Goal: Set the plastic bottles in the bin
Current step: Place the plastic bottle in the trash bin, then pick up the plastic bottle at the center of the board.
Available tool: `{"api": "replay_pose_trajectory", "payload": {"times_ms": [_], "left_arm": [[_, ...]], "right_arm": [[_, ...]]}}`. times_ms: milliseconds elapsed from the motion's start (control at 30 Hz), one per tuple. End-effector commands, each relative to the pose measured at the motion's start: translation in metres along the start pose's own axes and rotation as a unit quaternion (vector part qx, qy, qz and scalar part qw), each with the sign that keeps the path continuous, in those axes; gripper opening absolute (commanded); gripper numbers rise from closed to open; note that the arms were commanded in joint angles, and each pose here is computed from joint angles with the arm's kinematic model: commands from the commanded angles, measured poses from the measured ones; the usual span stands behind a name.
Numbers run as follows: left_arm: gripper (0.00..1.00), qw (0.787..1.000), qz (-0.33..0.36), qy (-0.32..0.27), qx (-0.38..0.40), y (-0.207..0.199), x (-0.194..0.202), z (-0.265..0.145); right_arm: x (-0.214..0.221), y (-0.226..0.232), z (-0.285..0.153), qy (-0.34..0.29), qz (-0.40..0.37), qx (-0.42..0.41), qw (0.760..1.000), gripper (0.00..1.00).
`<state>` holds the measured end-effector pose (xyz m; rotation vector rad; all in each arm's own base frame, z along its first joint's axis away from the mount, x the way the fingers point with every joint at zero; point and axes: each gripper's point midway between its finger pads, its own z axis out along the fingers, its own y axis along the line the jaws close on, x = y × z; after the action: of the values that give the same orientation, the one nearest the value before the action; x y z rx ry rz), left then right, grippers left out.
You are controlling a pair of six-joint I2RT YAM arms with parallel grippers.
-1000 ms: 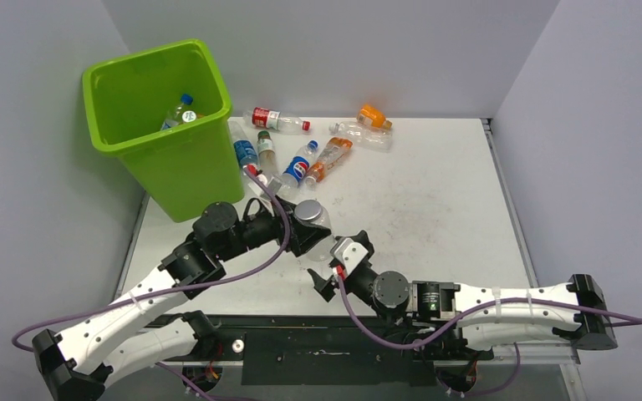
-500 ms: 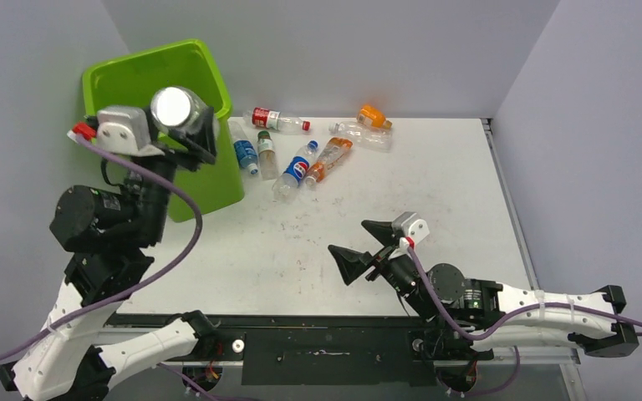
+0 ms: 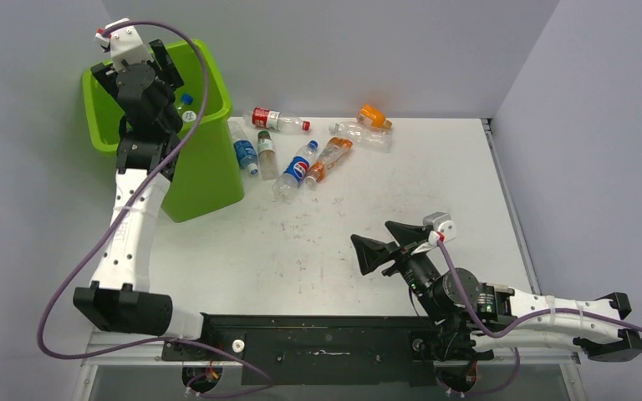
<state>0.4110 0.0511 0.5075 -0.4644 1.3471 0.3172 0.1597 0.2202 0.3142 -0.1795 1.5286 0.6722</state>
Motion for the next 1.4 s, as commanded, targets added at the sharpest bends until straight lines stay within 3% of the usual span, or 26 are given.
{"api": "replay_pose_trajectory", "payload": {"times_ms": [0,33,67,200,233,467,633,733,867,1067,1233,1367], "left_arm": [[0.0,0.995,-0.088,-0.043,-0.001,0.003,-0.025,0.021],[0.02,0.996,-0.081,-0.041,-0.001,0.001,-0.021,0.026],[0.11,0.997,-0.068,-0.035,0.001,-0.001,-0.015,0.03],[0.9,0.999,-0.047,-0.009,-0.005,-0.001,0.005,0.031],[0.98,0.998,-0.055,-0.013,-0.002,-0.001,0.002,0.028],[0.96,0.994,-0.053,-0.06,0.07,-0.044,-0.051,-0.029],[0.96,0.982,-0.028,-0.057,0.18,-0.098,-0.059,-0.096],[0.96,0.963,-0.005,-0.02,0.267,-0.129,-0.038,-0.135],[0.96,0.921,0.034,0.068,0.382,-0.159,0.016,-0.189],[0.96,0.876,0.041,0.159,0.454,-0.149,0.096,-0.24],[0.96,0.853,0.027,0.181,0.489,-0.132,0.135,-0.267],[0.96,0.834,0.034,0.188,0.517,-0.122,0.155,-0.285]], "right_arm": [[0.013,-0.001,0.0,0.015,0.012,0.003,1.0,0.9],[0.015,-0.001,0.0,0.017,0.011,0.002,1.0,0.9],[0.016,-0.002,-0.001,0.018,0.01,0.002,1.0,0.9],[0.016,-0.015,-0.004,0.017,-0.003,0.024,1.0,0.9],[0.015,-0.018,-0.005,0.014,-0.005,0.03,0.999,0.9],[0.013,-0.019,-0.001,0.01,-0.021,0.04,0.999,0.9],[0.019,-0.019,0.009,0.027,-0.036,0.066,0.997,0.9],[0.02,-0.029,0.02,0.031,-0.024,0.09,0.995,0.9],[0.021,-0.057,0.049,0.048,0.018,0.113,0.992,0.9],[0.051,-0.124,0.1,0.102,0.153,0.133,0.974,0.9],[0.082,-0.164,0.137,0.093,0.266,0.142,0.949,0.9],[0.11,-0.161,0.175,0.114,0.288,0.141,0.94,0.9]]}}
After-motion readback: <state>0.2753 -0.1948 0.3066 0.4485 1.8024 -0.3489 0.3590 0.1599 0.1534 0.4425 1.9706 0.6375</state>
